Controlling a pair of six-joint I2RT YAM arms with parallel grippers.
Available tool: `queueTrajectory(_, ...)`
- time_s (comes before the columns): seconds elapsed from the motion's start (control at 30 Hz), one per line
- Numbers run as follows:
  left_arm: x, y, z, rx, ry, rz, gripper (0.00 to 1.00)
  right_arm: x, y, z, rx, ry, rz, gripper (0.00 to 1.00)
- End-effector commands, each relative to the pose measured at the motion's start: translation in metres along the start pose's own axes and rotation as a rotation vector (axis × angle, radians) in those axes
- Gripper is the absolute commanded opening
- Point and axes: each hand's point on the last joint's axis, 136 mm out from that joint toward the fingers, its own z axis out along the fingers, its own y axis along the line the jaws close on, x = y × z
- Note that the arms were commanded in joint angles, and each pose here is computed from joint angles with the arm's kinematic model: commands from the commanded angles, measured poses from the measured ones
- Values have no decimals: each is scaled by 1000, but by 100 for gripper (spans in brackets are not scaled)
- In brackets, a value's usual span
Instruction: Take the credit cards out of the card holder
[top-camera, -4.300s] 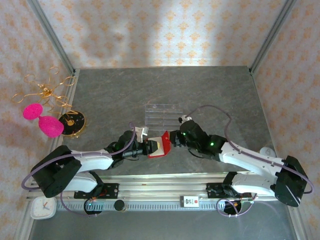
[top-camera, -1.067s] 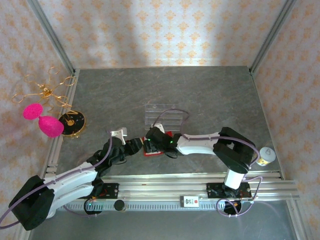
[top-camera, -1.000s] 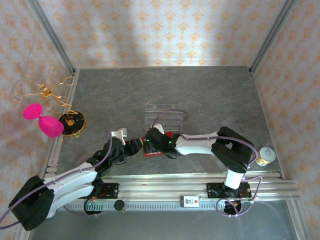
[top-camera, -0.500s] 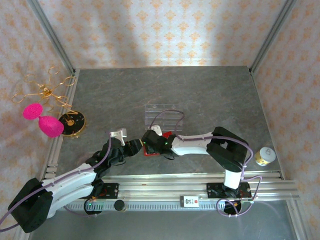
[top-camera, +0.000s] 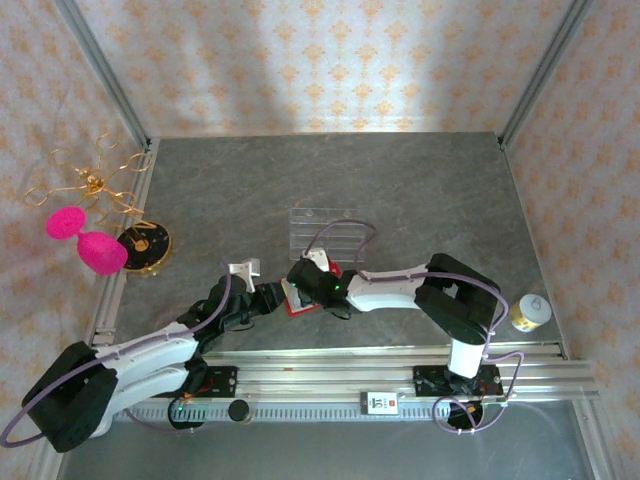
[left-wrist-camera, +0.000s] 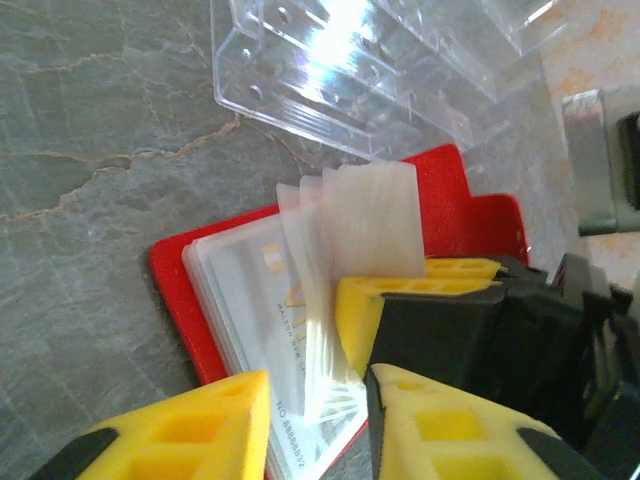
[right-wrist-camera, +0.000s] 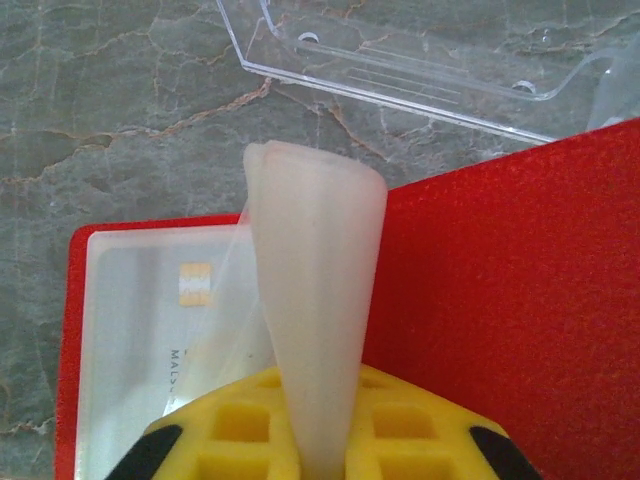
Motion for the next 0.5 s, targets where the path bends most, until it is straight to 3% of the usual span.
queueTrajectory(0.0,-5,-14,4,63,-5,6,18,41,-5,8,-16,118,-11,2)
queueTrajectory(0.23,-3,-20,20,76,38,11,1,38,-7,3,-51,109,28,0)
queueTrajectory(0.47,-4,-22,32,61,38,26,0,39,-8,2,-58,107,30,0)
